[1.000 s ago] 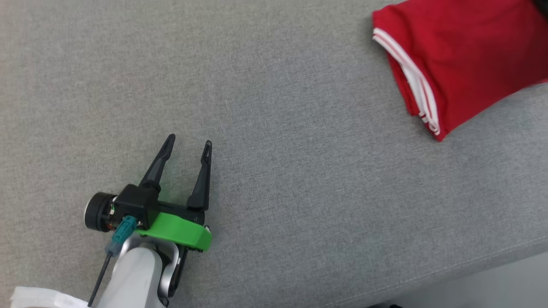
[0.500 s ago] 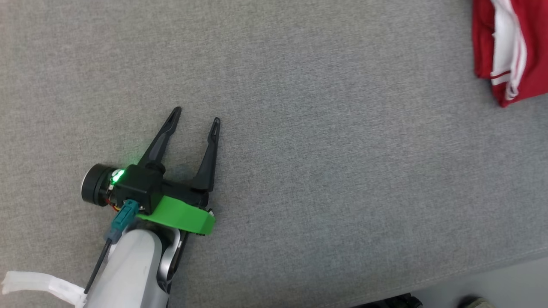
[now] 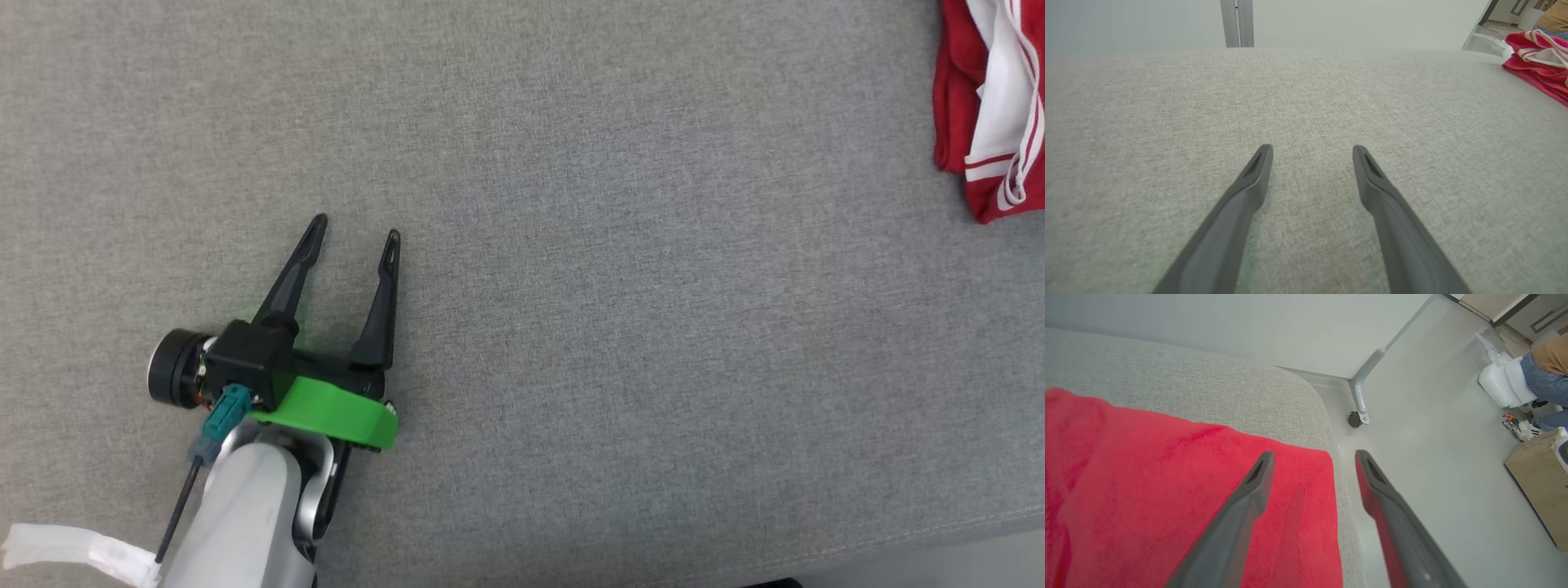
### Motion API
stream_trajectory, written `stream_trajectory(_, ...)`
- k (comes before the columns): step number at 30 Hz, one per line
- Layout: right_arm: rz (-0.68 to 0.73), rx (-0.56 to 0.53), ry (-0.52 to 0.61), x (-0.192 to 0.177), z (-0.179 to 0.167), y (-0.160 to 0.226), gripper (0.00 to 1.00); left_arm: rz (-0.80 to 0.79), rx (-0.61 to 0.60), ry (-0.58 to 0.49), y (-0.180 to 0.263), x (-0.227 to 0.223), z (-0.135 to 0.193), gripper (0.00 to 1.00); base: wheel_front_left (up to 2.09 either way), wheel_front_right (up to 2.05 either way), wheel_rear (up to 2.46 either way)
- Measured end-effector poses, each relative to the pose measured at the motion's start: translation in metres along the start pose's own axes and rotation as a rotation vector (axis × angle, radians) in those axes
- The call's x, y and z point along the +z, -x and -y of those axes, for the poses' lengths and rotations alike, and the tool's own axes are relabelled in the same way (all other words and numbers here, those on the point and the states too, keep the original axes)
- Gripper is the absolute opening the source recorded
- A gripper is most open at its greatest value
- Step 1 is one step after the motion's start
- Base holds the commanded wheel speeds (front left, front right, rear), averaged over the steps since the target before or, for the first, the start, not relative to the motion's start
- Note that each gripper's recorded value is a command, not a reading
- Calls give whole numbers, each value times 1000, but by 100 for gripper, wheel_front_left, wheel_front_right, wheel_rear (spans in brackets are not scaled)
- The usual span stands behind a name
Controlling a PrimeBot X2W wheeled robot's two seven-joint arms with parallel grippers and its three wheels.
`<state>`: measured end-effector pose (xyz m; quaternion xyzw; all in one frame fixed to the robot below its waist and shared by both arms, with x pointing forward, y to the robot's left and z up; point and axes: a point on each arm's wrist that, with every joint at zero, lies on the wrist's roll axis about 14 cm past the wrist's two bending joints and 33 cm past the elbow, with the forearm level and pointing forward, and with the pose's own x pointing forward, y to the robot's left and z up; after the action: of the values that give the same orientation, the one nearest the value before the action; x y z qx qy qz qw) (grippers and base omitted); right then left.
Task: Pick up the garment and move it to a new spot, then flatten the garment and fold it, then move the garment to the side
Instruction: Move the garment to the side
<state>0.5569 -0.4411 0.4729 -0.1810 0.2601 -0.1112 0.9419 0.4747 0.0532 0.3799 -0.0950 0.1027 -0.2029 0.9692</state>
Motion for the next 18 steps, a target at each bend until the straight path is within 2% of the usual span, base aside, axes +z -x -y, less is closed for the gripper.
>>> stream_trajectory(8, 314, 103, -11, 80, -21, 51, 100, 78, 78, -20, 32, 39, -9, 100, 0, 0, 0)
stream_trajectory(13, 429, 170, -47, 97, -27, 100, 100, 170, 94, -22, 56, 77, -8, 100, 0, 0, 0)
stream_trajectory(18, 546, 259, -190, 104, -40, 154, 100, 255, 115, -6, 84, 115, -6, 100, 0, 0, 0)
